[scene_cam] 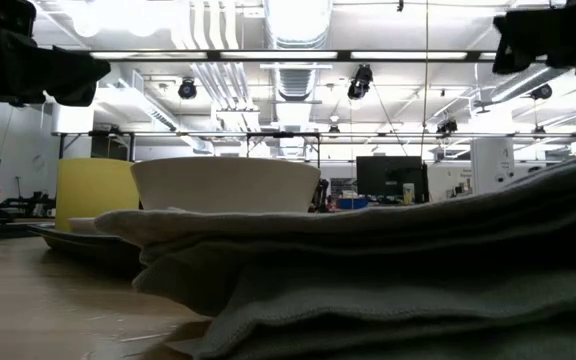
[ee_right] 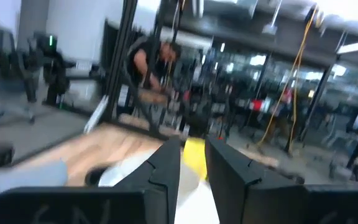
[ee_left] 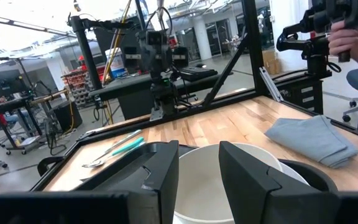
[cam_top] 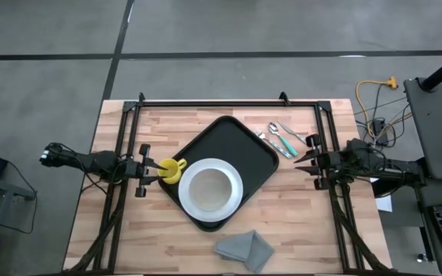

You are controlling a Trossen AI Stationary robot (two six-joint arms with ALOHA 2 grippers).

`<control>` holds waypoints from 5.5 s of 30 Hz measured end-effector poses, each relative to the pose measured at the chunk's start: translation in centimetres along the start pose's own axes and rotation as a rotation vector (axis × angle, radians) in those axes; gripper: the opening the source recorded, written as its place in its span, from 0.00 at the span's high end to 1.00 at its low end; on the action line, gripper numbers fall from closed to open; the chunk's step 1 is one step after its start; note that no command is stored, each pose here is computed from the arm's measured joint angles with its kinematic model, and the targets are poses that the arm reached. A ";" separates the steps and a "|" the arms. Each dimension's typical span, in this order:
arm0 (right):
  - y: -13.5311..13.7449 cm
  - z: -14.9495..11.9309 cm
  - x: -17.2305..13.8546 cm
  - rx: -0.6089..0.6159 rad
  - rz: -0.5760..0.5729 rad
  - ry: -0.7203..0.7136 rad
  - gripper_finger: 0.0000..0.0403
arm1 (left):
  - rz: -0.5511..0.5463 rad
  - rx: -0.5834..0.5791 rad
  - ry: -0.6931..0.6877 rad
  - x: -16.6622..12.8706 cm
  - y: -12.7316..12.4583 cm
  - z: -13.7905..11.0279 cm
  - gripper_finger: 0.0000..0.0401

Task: Set up tray
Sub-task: Put the gray napkin to the right of the white plate on the black serving tray

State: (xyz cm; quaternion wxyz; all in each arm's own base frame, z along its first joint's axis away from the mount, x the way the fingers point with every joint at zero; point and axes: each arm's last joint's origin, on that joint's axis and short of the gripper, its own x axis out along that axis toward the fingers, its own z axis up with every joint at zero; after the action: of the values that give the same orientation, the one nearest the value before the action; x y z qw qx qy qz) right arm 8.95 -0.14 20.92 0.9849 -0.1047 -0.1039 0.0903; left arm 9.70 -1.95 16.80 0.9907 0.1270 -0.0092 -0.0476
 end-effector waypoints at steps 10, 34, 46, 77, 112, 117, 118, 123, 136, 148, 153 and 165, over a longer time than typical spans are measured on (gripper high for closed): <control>-0.3 2.1 -0.2 0.216 -0.005 -0.211 0.83 | 0.000 0.000 0.001 0.0 0.0 0.0 0.75; -0.1 3.8 0.1 0.178 0.187 -0.382 0.83 | -0.002 0.001 0.009 0.0 0.0 -0.1 0.75; -0.4 5.1 2.2 0.200 0.255 -0.344 0.83 | -0.003 0.002 0.013 0.1 0.0 -0.1 0.75; 8.6 6.6 5.8 0.003 0.001 0.335 0.83 | -0.003 0.002 0.014 0.1 0.0 -0.1 0.75; 15.9 1.7 13.1 -0.029 -0.084 0.512 0.83 | -0.003 0.002 0.014 0.1 0.0 -0.1 0.75; 17.4 0.9 14.4 -0.069 -0.048 0.546 0.83 | -0.003 0.002 0.014 0.1 -0.1 -0.1 0.75; 17.7 0.9 14.7 -0.069 -0.025 0.546 0.83 | -0.003 0.002 0.014 0.1 -0.1 -0.1 0.75; 19.2 0.8 16.3 -0.058 0.058 0.557 0.83 | -0.003 0.002 0.014 0.1 -0.1 -0.1 0.75; 22.8 -0.2 20.2 -0.214 0.101 0.633 0.83 | -0.004 0.002 0.016 0.1 -0.1 -0.2 0.75; 25.2 -0.9 22.7 -0.298 0.115 0.847 0.83 | -0.006 0.003 0.025 0.1 -0.1 -0.2 0.75; 25.9 -1.0 23.1 -0.296 0.127 0.909 0.77 | -0.006 0.003 0.025 0.1 -0.1 -0.2 0.75; 27.5 -3.0 23.5 -0.244 0.161 0.983 0.46 | -0.008 0.004 0.032 0.2 -0.1 -0.3 0.75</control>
State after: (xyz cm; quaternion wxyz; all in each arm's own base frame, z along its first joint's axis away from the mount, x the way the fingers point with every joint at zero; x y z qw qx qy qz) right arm 27.94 30.44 16.23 0.8880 -0.2568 0.3700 0.0933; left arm 9.89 -2.00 16.49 0.9903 0.1300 0.0070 -0.0494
